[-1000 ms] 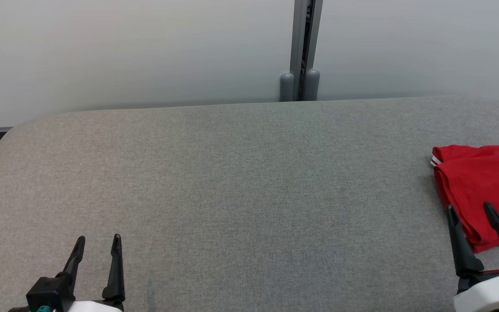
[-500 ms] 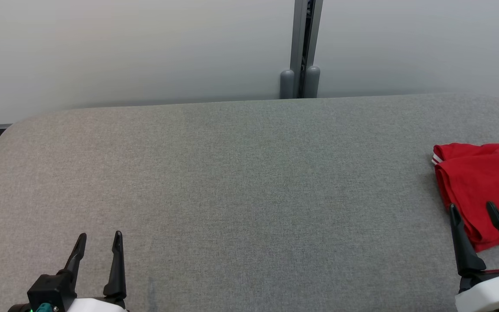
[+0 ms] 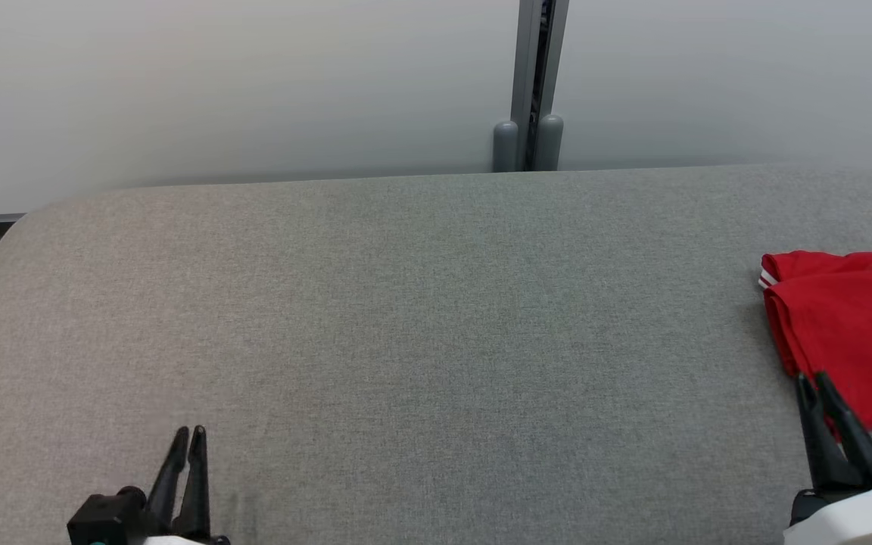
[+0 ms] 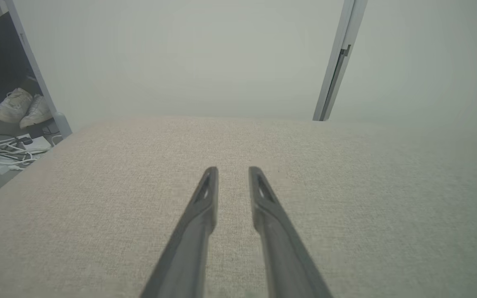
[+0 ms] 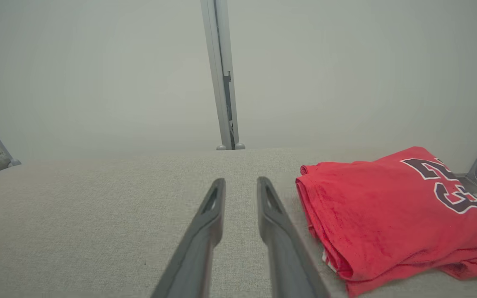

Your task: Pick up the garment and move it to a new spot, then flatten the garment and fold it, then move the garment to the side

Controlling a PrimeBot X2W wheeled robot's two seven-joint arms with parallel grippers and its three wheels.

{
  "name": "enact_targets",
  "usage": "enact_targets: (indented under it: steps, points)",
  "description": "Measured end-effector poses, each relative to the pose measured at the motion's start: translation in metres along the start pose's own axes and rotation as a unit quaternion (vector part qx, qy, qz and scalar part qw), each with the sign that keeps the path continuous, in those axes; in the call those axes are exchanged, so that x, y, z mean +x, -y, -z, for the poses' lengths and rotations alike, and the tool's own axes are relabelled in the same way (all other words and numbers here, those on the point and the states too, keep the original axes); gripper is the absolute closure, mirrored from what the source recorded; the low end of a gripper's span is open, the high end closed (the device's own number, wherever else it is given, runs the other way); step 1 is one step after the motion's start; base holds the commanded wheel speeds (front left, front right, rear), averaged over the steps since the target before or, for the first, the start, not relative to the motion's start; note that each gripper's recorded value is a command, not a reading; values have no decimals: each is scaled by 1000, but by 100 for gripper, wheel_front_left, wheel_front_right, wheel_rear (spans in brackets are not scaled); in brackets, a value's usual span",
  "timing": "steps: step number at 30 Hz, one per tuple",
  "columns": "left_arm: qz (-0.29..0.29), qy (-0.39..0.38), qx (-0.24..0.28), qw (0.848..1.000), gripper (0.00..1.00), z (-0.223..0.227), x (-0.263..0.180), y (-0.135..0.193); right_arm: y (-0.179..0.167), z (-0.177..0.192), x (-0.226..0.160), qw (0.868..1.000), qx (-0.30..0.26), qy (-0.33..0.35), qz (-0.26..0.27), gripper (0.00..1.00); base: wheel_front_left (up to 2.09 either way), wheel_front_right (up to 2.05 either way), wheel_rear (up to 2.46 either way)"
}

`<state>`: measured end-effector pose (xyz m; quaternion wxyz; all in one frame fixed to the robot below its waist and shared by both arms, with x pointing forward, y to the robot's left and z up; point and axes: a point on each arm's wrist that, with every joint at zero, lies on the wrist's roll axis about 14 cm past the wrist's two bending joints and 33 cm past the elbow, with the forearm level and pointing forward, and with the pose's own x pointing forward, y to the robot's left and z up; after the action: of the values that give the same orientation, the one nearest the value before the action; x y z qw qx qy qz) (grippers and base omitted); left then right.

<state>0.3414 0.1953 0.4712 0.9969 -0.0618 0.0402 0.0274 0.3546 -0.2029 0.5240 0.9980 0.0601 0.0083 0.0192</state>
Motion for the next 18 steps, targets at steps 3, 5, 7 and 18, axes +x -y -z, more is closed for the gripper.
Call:
enact_targets:
  steps: [3,5,7,18]
  points:
    - [-2,-20,-16,1000,100,12,-5,3,-1,10,-2,1000,17,-13,1,100,0,0,0]
    - [-4,-24,-35,999,100,12,-5,3,-1,10,-2,999,37,-13,2,100,0,0,0]
    - [-5,-28,-54,998,100,13,-4,3,0,10,-3,998,56,-14,4,100,0,0,0]
    - [-10,-47,-169,984,100,16,-3,6,6,13,-4,985,173,-14,13,100,0,0,0]
